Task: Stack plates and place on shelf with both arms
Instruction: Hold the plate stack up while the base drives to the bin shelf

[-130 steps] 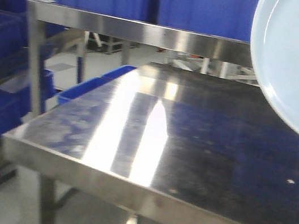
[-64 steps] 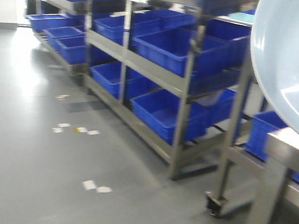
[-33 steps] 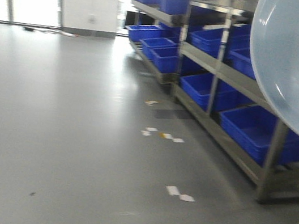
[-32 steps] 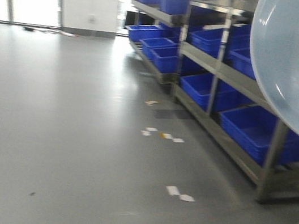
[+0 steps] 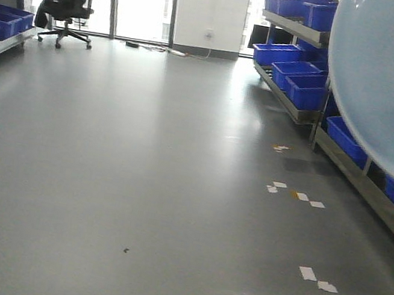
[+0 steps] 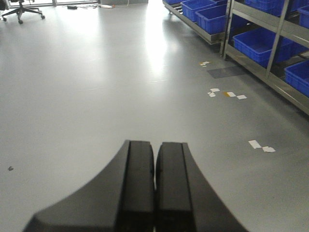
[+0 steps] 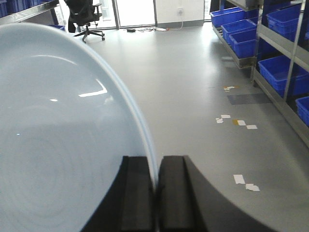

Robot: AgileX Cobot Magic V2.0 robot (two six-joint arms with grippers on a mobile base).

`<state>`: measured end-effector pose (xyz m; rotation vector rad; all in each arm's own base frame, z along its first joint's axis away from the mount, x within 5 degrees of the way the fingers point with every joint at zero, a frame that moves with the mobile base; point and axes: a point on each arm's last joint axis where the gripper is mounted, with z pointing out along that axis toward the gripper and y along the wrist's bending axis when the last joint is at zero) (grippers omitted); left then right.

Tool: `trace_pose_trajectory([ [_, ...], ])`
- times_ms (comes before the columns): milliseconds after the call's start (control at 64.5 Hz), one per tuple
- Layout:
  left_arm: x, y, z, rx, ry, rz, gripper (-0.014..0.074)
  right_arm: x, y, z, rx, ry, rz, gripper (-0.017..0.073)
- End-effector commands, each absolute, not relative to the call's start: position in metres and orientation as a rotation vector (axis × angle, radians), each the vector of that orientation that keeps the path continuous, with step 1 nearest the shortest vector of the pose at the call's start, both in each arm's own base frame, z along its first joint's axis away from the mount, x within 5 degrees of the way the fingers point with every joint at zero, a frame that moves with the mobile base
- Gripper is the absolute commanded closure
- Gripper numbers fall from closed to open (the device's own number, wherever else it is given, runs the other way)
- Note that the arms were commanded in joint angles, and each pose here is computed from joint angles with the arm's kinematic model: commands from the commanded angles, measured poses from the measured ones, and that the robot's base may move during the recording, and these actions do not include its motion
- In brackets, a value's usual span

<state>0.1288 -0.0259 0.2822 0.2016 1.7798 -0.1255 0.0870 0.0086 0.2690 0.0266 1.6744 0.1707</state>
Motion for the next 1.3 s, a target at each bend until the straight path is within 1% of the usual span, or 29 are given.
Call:
trace_pose_trajectory([
  [0, 0.1321, -0.0253, 0.3005, 0.176, 1.664, -0.126, 0.0511, 0.0877, 0.0055, 0.2887, 0.055, 1.543, 0.156, 0.0507],
  [1287, 0.1321, -0.0253, 0.3005, 0.176, 1.664, -0.126, 0.0511, 0.0877, 0.0055, 0.2887, 0.055, 1.543, 0.156, 0.0507],
])
